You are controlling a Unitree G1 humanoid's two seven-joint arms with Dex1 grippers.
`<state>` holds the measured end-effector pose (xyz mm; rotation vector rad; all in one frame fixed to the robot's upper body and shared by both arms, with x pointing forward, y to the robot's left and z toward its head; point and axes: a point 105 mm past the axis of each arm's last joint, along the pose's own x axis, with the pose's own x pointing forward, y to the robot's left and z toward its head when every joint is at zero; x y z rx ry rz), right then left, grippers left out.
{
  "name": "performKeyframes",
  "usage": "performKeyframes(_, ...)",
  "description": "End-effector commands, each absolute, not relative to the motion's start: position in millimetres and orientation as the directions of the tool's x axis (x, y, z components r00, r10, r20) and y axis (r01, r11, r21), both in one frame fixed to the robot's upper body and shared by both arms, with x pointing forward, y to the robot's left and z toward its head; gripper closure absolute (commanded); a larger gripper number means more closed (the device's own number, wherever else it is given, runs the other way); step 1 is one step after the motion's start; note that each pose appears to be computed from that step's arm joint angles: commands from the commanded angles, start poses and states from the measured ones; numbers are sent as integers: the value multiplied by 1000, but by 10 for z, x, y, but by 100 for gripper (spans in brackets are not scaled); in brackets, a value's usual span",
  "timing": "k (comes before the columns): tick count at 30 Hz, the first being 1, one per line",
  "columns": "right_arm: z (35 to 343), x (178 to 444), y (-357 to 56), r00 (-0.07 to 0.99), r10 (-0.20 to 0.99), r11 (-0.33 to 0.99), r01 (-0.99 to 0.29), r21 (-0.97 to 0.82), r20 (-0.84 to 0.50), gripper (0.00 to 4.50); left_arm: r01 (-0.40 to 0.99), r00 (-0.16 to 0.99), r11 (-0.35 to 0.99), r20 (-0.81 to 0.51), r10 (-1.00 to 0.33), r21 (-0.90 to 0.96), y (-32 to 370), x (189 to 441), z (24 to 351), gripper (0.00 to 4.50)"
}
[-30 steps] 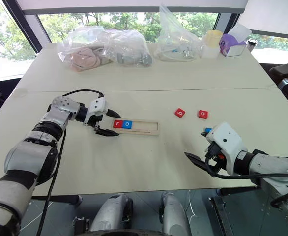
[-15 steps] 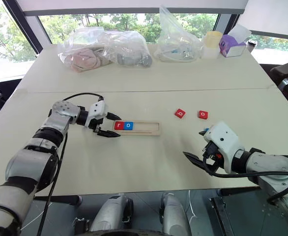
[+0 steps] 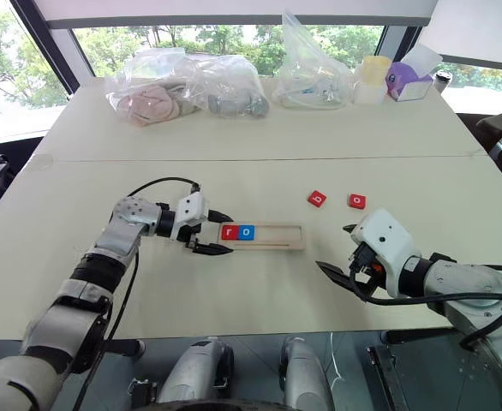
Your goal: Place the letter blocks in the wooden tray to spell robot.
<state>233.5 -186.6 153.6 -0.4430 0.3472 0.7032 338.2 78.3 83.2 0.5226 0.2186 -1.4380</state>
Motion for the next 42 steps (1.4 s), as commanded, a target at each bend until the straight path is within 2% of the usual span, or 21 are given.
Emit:
performKeyframes(1,1576,2337,-1841,718,545,664,-685,-300,-434,0,982,102,8,-502,-859,186,574,3245,703,133)
performKeyframes(12,1521,2339,-1794,716,551,665,-687,-293,-428,0,979,161,73,-502,-849,191,512,2984,798,133)
performKeyframes(22,1502,2375,-1786,708,560,654,-697,-295,-430,0,965,254,177,-514,-819,194,558,2900,779,133)
performKeyframes(33,1491,2411,-1744,695,578,637,-712,-295,-428,0,972,208,115,-522,-827,205,568,2878,784,133)
performKeyframes(42,1484,2406,-1732,694,578,637,-713,-295,-429,0,968,217,114,-524,-824,223,570,2925,781,133)
